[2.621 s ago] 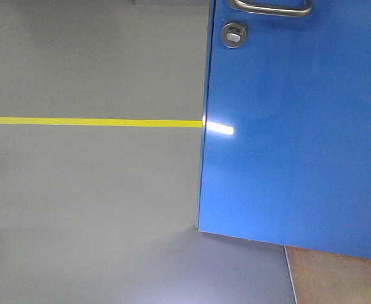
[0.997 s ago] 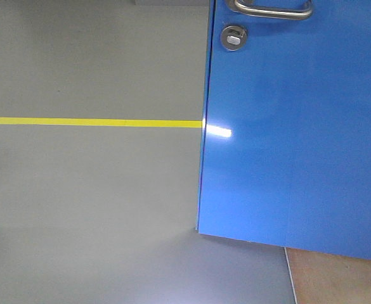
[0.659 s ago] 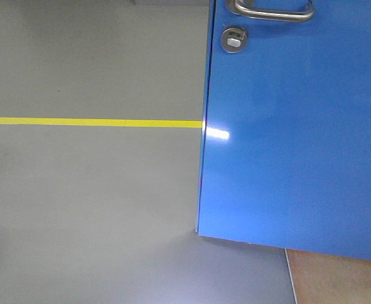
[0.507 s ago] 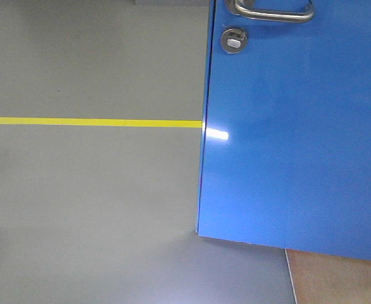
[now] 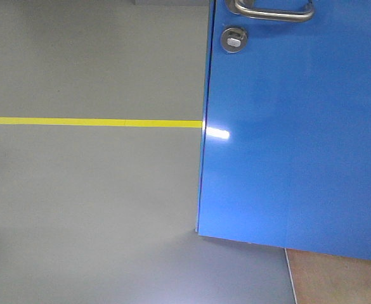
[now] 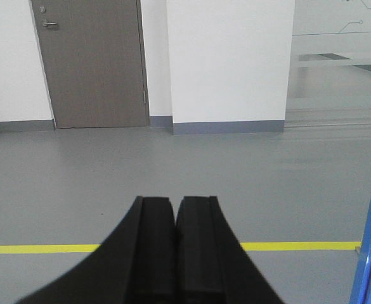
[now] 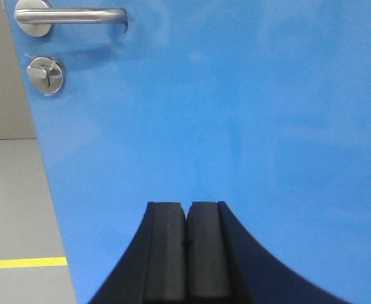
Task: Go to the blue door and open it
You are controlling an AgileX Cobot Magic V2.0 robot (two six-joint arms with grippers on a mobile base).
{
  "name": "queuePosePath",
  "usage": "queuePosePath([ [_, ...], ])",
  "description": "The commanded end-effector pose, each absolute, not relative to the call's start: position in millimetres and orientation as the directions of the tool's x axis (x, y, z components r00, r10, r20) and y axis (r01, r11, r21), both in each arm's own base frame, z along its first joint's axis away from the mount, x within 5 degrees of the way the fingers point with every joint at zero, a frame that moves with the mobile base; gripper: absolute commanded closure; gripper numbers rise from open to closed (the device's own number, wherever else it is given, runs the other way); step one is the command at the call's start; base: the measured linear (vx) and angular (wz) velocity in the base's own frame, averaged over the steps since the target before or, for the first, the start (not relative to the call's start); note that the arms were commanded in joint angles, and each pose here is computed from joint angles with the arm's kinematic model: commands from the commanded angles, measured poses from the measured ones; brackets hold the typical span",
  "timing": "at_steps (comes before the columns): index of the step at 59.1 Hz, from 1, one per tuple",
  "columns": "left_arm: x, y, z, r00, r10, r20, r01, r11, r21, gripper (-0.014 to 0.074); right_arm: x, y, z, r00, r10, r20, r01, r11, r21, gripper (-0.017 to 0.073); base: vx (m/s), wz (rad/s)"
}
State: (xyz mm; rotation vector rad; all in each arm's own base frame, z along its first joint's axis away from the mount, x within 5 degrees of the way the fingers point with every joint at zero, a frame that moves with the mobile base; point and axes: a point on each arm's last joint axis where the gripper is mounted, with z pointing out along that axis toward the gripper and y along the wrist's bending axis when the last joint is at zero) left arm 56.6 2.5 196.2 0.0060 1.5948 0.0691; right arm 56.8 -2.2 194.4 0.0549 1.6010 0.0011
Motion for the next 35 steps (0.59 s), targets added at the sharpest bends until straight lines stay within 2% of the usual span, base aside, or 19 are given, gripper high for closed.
queuePosePath([
  [1,53.9,1.7,213.7,0.099,0.043,-0.994,-0.035,0.999,0.040,0.0521,55.8,-1.9,202.1,0.064,0.031,-0.997,0.032,0.999,0.033,0.0561,0.00,0.00],
  [35,53.9,1.7,213.7,0.099,0.043,-0.994,-0.035,0.999,0.040,0.0521,55.8,-1.9,202.1,0.064,0.031,-0.997,0.032,0.999,0.033,0.0561,0.00,0.00],
])
